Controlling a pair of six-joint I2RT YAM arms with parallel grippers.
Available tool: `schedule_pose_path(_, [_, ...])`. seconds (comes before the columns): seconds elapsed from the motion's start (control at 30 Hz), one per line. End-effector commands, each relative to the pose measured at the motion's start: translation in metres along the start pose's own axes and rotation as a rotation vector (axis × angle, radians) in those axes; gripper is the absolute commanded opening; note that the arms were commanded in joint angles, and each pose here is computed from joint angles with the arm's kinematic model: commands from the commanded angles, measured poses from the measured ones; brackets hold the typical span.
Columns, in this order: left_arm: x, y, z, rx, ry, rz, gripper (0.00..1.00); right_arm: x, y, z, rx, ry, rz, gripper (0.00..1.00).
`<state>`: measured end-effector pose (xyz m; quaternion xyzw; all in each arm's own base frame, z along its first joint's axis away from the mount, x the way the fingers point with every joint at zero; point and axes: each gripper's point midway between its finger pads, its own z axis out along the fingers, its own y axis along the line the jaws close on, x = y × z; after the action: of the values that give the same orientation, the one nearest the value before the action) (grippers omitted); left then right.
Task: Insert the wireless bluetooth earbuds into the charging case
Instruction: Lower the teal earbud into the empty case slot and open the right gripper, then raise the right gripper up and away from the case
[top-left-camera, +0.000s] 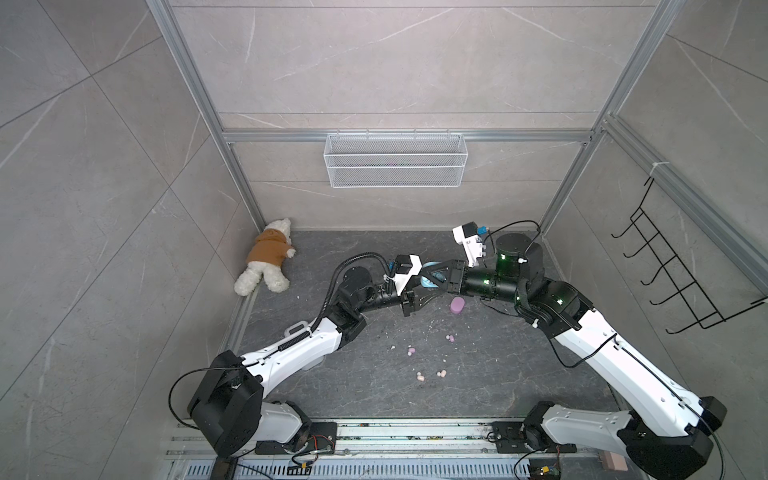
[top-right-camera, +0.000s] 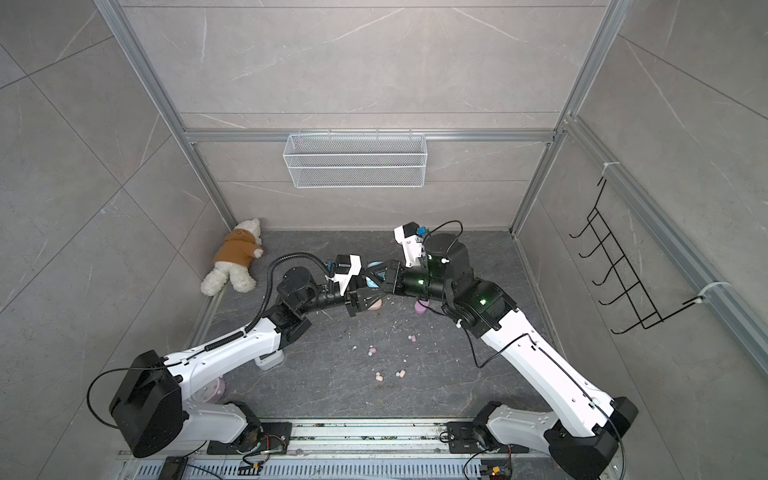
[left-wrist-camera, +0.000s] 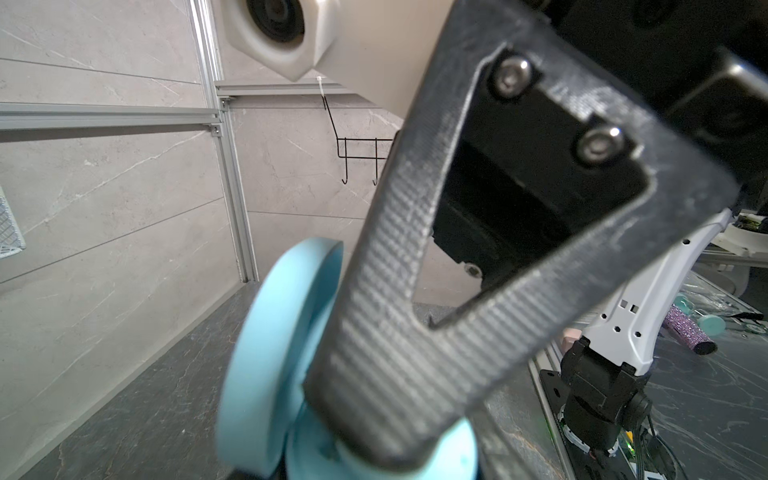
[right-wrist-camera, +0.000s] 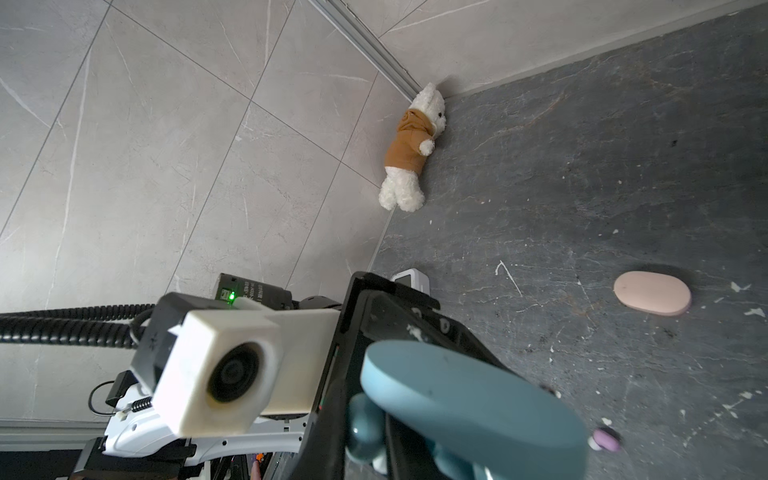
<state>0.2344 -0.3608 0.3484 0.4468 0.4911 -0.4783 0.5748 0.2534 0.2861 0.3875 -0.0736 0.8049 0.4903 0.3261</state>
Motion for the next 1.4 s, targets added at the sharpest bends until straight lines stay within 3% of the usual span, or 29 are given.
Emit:
schedule_pose_path(0.0, [-0.044,-0.010,-0.005,0.016,-0.095,0.105,0.14,-0.003,0.001,-0.005,0.027,-0.012,-0.022,0.19])
schedule_pose_path(0.53, [-0.044,-0.011,-0.006,0.009,-0.094,0.117,0.14,0.002,0.000,-0.004,0.029,0.013,-0.025,0.24])
schedule_pose_path(1.03, [-0.041,-0.007,-0.006,-0.013,-0.080,0.123,0.14,-0.008,0.009,-0.025,0.072,-0.014,-0.062,0.43])
schedule_pose_path(1.37, [-0.039,-0.006,-0.008,-0.030,-0.069,0.132,0.14,-0.018,0.025,-0.048,0.100,-0.015,-0.099,0.46])
